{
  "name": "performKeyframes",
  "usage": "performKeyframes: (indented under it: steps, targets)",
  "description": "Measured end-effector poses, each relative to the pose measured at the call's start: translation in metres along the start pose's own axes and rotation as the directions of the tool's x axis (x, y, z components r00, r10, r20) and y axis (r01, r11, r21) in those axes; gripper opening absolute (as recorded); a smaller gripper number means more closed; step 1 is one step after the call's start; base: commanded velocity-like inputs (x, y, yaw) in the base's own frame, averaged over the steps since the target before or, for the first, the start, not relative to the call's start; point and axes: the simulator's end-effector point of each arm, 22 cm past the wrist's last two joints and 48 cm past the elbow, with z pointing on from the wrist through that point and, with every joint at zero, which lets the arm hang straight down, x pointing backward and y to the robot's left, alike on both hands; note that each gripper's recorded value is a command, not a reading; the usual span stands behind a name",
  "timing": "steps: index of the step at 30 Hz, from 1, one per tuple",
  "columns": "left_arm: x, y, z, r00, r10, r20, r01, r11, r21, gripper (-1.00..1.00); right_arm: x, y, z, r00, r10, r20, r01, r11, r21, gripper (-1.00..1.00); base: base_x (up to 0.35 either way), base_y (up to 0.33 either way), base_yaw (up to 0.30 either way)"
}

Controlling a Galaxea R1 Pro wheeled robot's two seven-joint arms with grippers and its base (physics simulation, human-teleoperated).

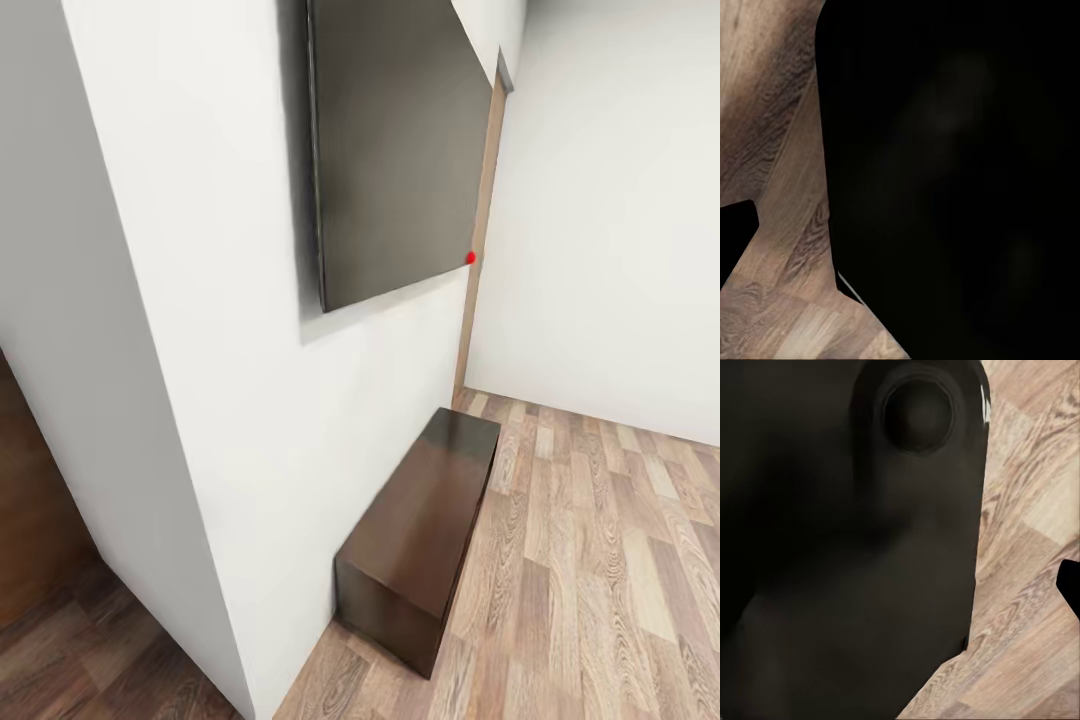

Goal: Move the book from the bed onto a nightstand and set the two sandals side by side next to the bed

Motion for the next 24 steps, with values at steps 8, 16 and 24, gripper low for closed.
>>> performKeyframes:
  steps: [8, 16, 24]
  targets:
    - [-0.013, -0.027, -0.001, 0.999, -0.015, 0.030, 0.014, 0.999, 0.044, 1.00, 0.005, -0.006, 0.000, 1.000, 0.000, -0.003, 0.000, 1.000, 0.004, 1.00, 0.000, 0.000, 0.000]
    - [-0.038, -0.033, -0.002, 0.995, -0.045, 0.087, 0.041, 0.998, 0.056, 1.00, 0.002, -0.005, 0.000, 1.000, 0.007, 0.004, -0.007, 1.000, 0.003, 1.00, 0.000, 0.000, 0.000]
    - [-0.059, -0.028, -0.004, 0.990, -0.051, 0.133, 0.044, 0.998, 0.051, 1.00, -0.016, -0.008, 0.000, 0.999, 0.005, 0.045, -0.006, 1.000, 0.011, 1.00, 0.000, 0.000, 0.000]
